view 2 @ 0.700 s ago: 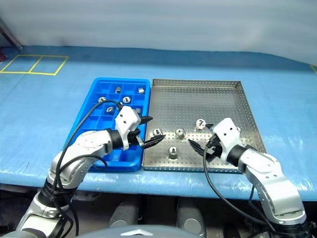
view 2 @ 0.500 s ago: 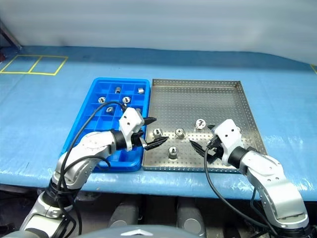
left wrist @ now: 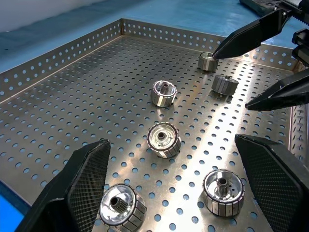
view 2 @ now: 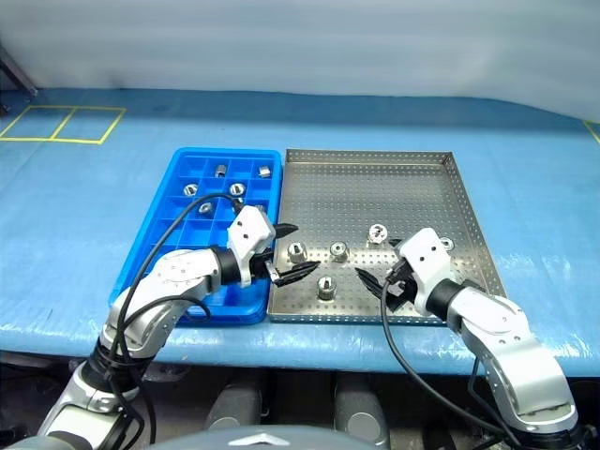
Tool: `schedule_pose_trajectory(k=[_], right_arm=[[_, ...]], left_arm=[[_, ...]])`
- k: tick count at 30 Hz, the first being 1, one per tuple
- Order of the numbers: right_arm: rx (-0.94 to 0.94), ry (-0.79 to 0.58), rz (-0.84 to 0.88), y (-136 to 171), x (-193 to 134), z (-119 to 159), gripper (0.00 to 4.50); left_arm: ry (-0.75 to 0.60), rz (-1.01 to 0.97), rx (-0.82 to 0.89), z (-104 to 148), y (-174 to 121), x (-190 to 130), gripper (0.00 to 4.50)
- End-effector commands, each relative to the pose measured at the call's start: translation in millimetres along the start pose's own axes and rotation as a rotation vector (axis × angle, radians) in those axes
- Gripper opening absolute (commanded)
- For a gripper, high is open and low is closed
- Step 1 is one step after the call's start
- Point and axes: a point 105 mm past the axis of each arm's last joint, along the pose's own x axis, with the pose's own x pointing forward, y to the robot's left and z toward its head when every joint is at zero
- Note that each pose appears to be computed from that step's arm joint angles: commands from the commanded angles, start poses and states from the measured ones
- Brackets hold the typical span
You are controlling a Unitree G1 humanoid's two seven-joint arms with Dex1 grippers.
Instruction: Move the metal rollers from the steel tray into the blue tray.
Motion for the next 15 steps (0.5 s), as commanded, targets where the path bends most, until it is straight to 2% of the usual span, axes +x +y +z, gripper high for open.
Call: schedule_pose_trajectory(k=[1, 11, 15], right_arm=[[-0.021, -0.043, -0.025, -2.8, -1.8, 9.0, 4.47], [-0.023, -0.037, -0.026, 1.9, -3.7, 7.0, 4.47], [-0.026, -0.033, -0.041, -0.2, -5.8, 6.1, 4.47]], left_arm=[[-0.017, -0.022, 0.039, 9.0, -3.8, -0.2, 4.50], [-0.019, -0.079, 0.035, 9.9, -10.8, 6.0, 4.50], [0.034, -0.157, 0.037, -1.4, -24.2, 16.8, 4.50]])
